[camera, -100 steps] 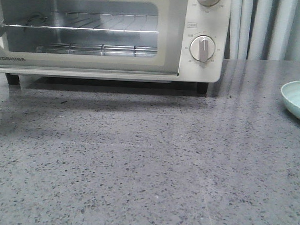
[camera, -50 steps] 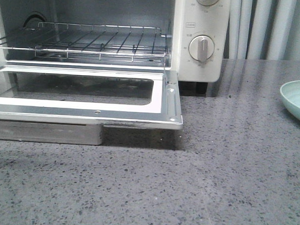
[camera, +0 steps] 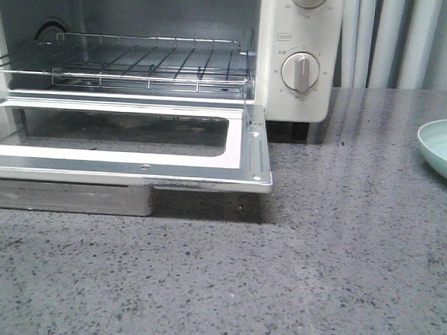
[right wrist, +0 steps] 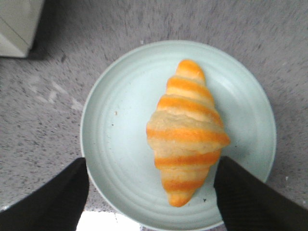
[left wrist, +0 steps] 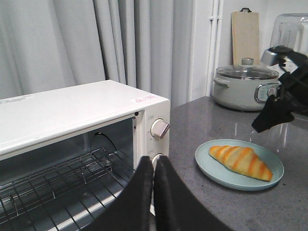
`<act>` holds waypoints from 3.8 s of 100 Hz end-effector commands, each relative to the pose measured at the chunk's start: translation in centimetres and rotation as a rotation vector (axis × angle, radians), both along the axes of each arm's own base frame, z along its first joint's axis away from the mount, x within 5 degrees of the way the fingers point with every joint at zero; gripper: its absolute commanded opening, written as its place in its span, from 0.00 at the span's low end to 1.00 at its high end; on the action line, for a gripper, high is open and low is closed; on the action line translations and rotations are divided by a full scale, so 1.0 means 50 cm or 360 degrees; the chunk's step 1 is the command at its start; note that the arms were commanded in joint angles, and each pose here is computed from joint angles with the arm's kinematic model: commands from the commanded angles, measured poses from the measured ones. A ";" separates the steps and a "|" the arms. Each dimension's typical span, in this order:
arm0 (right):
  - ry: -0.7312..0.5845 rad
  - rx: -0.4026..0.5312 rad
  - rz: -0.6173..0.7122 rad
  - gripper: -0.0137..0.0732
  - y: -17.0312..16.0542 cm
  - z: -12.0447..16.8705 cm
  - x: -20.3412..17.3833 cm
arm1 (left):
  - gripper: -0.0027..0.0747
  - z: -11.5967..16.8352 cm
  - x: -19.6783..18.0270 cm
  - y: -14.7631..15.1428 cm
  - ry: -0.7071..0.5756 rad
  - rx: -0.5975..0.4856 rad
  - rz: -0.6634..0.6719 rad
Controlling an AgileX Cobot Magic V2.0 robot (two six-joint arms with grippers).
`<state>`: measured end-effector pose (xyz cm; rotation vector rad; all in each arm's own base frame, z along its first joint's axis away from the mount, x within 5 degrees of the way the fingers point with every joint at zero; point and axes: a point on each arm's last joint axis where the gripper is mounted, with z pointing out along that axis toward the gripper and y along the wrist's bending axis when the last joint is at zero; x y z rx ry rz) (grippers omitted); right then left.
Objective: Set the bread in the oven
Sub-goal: 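Lower the right gripper over the croissant on the plate and grasp it, then lift the croissant with the right gripper and carry it into the oven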
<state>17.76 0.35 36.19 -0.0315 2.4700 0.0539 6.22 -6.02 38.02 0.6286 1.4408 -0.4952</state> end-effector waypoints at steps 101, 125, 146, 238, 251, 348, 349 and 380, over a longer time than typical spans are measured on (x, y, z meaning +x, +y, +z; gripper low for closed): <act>0.0453 -0.0249 0.0030 0.74 -0.023 -0.146 0.167 | 0.01 0.023 -0.001 0.002 -0.0043 -0.0108 0.0015; 0.0525 -0.0249 0.0028 0.38 -0.023 -0.149 0.159 | 0.01 0.023 -0.001 0.002 -0.0043 -0.0108 0.0015; 0.0619 -0.0254 0.0036 0.08 -0.024 -0.149 0.148 | 0.01 0.039 -0.017 0.004 -0.0121 -0.0118 0.0037; 0.0097 -0.0210 0.1064 0.08 0.231 0.110 -0.024 | 0.01 0.021 -0.076 0.063 -0.0446 -0.0356 0.0606; 0.0103 -0.0333 0.1160 0.08 0.274 0.099 -0.025 | 0.01 0.021 -0.076 0.063 -0.0446 -0.0356 0.0606; -0.0401 -0.0831 0.1428 0.08 0.557 0.055 0.118 | 0.01 0.020 -0.076 0.062 -0.0442 -0.0352 0.0596; -0.0411 -0.0834 0.1427 0.08 0.559 0.056 0.119 | 0.01 0.020 -0.076 0.062 -0.0442 -0.0352 0.0596; -0.0574 -0.1024 0.1391 0.08 0.582 0.051 0.165 | 0.01 0.019 -0.077 0.059 -0.0435 -0.0342 0.0573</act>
